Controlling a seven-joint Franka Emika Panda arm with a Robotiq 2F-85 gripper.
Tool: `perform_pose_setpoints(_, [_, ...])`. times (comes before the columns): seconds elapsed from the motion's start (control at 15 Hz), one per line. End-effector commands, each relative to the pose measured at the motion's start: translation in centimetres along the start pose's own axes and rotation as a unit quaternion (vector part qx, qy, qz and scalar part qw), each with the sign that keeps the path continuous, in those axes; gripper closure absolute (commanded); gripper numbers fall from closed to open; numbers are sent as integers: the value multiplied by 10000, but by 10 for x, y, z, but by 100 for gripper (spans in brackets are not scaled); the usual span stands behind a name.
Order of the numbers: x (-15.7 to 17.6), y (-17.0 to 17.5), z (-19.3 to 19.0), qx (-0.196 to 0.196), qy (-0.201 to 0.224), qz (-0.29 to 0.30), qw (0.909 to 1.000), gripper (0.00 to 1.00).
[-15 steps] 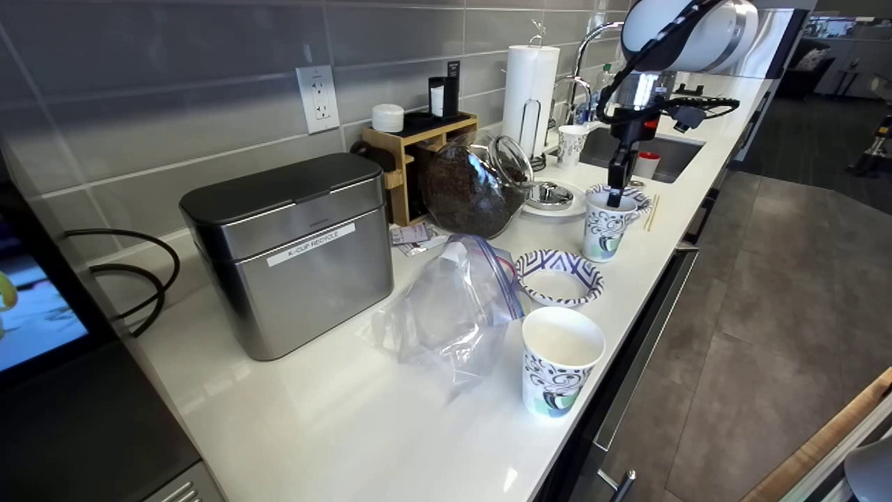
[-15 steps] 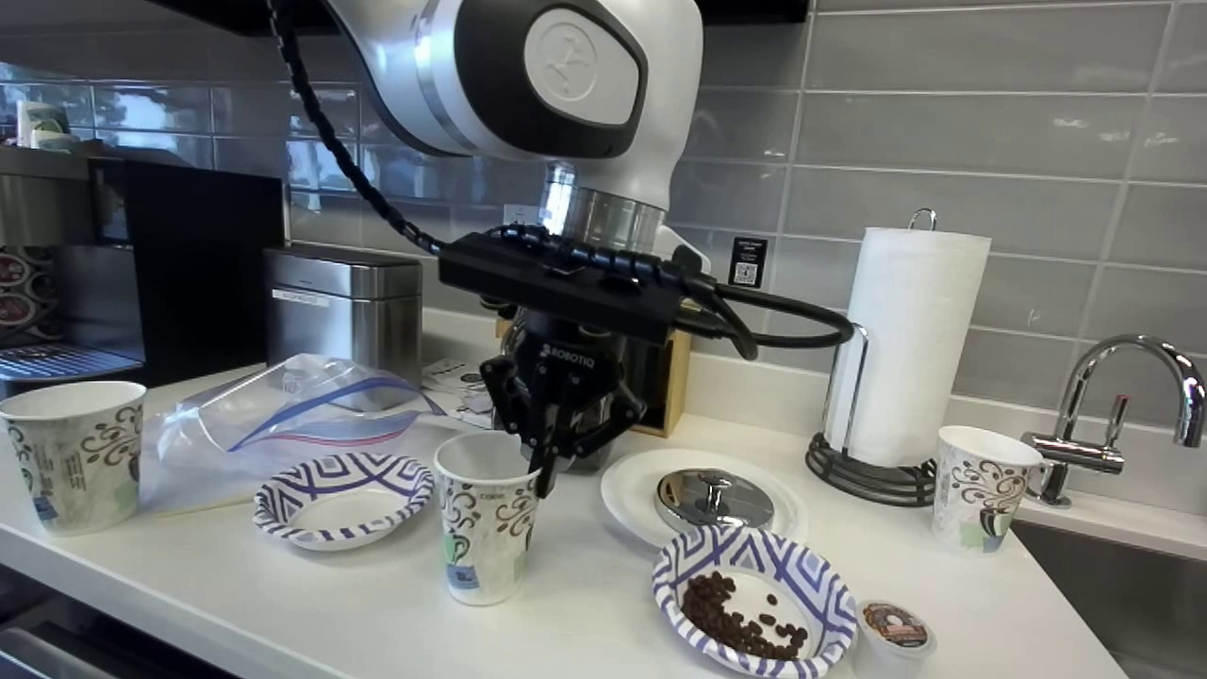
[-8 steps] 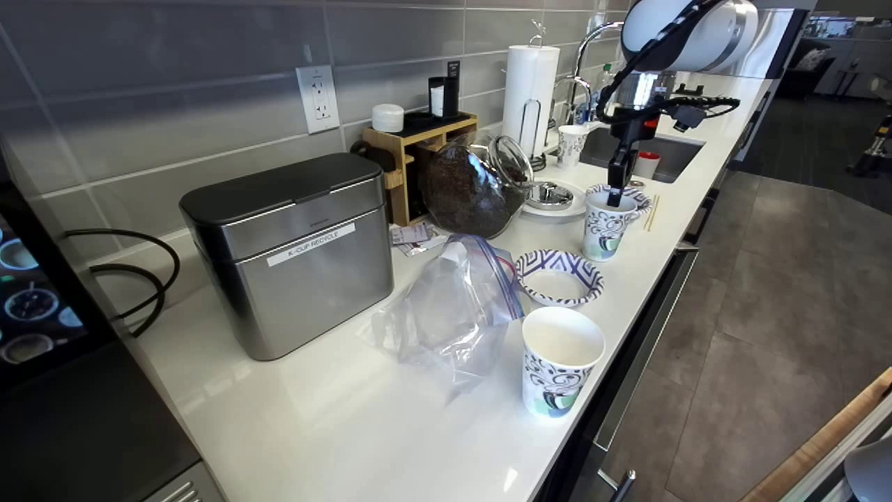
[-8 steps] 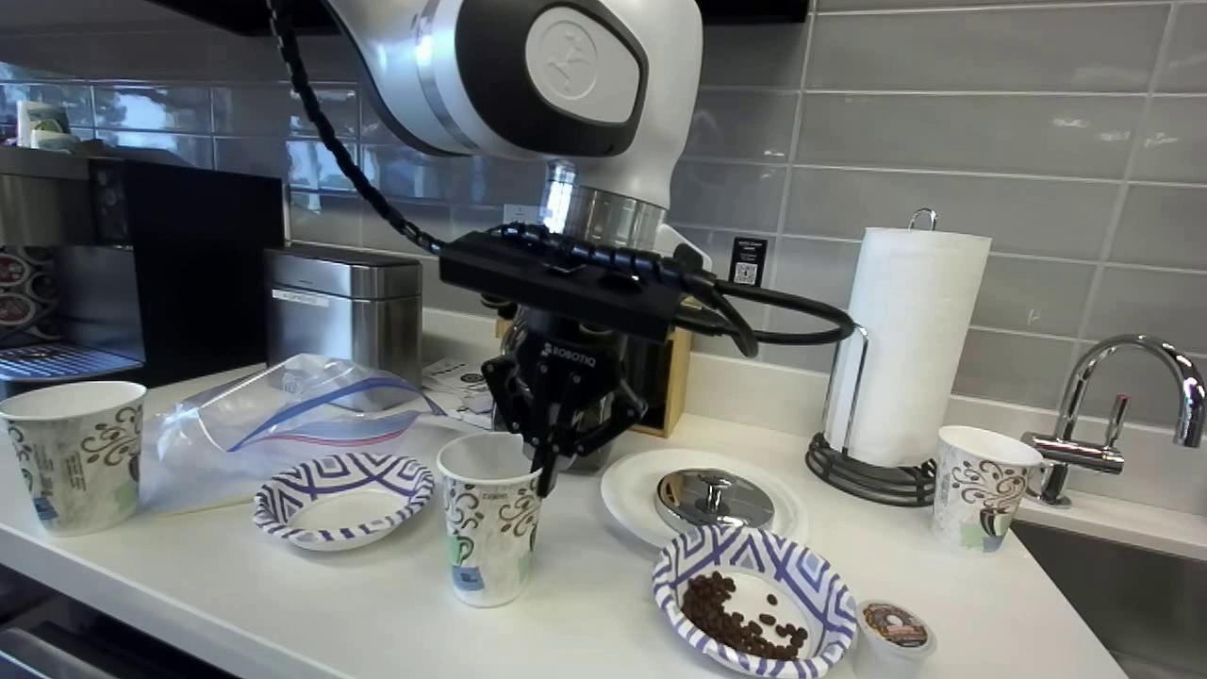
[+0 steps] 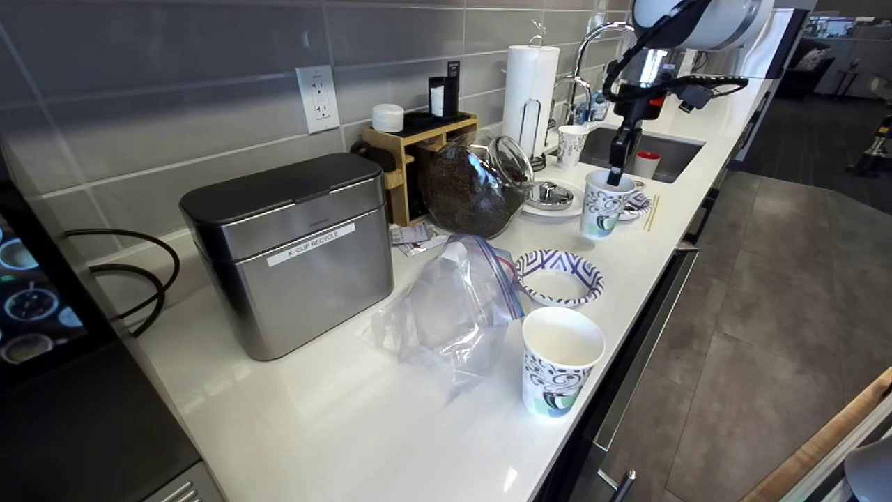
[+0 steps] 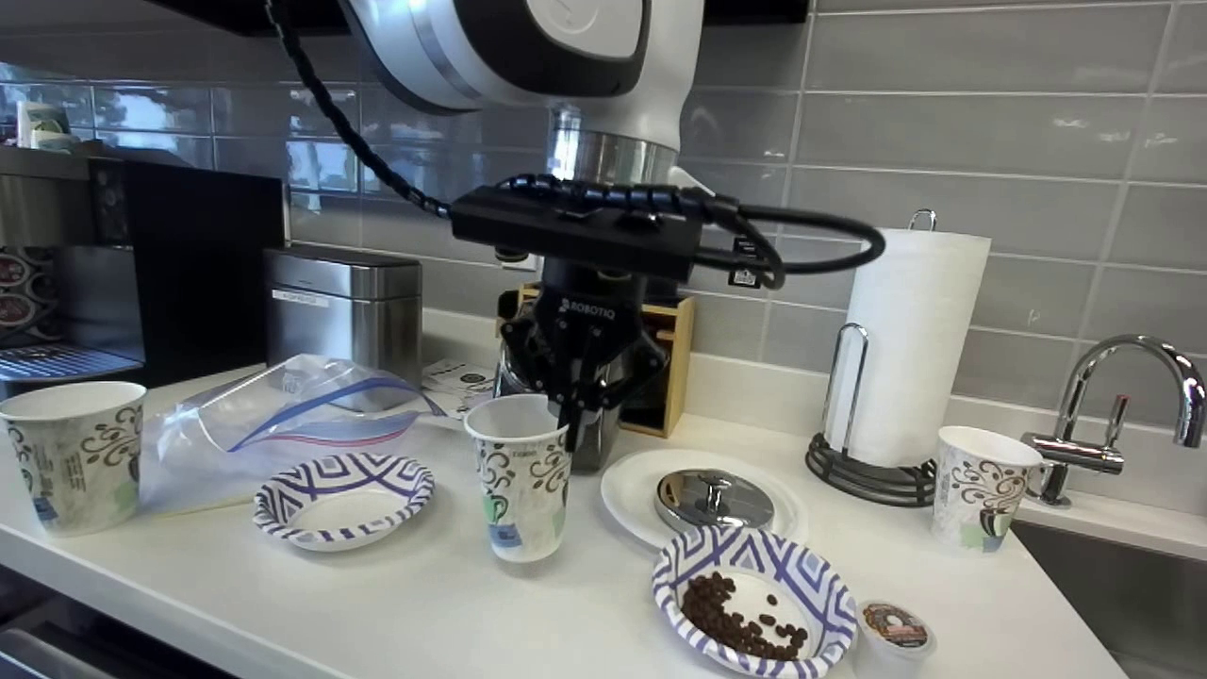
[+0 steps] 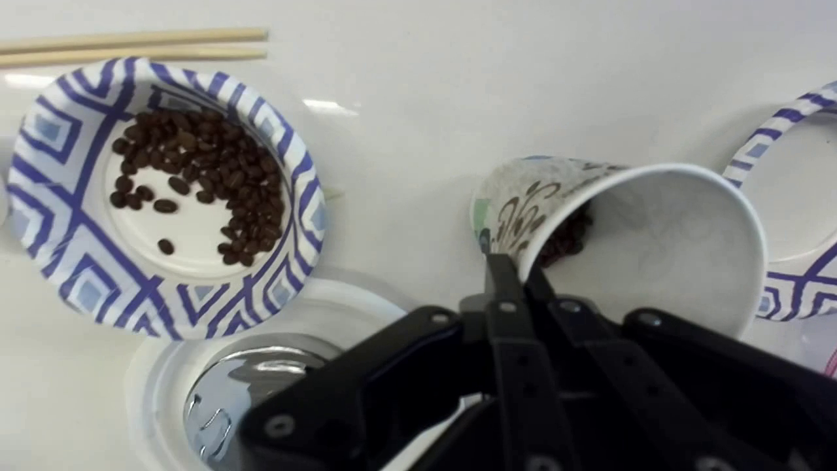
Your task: Place the coffee beans from the container in the coffee cup using the silver spoon then pour the beans into the bowl on the right.
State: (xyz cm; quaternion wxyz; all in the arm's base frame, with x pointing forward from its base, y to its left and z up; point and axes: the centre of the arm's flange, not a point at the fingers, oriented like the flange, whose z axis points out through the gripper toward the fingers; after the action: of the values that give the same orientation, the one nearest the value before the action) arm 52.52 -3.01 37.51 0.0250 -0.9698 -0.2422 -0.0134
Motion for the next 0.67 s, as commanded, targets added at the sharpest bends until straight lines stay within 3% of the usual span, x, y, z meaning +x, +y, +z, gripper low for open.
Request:
perform_pose_setpoints(0.0, [-13,1,-25,-603,276,-65,9978,99])
perform_pose_setpoints(0.33, [-24,15,-54,-1429,514,-82,9884,99])
perform_pose_setpoints(0.6, [-33,25,-64,-2274,449,72,9727,99])
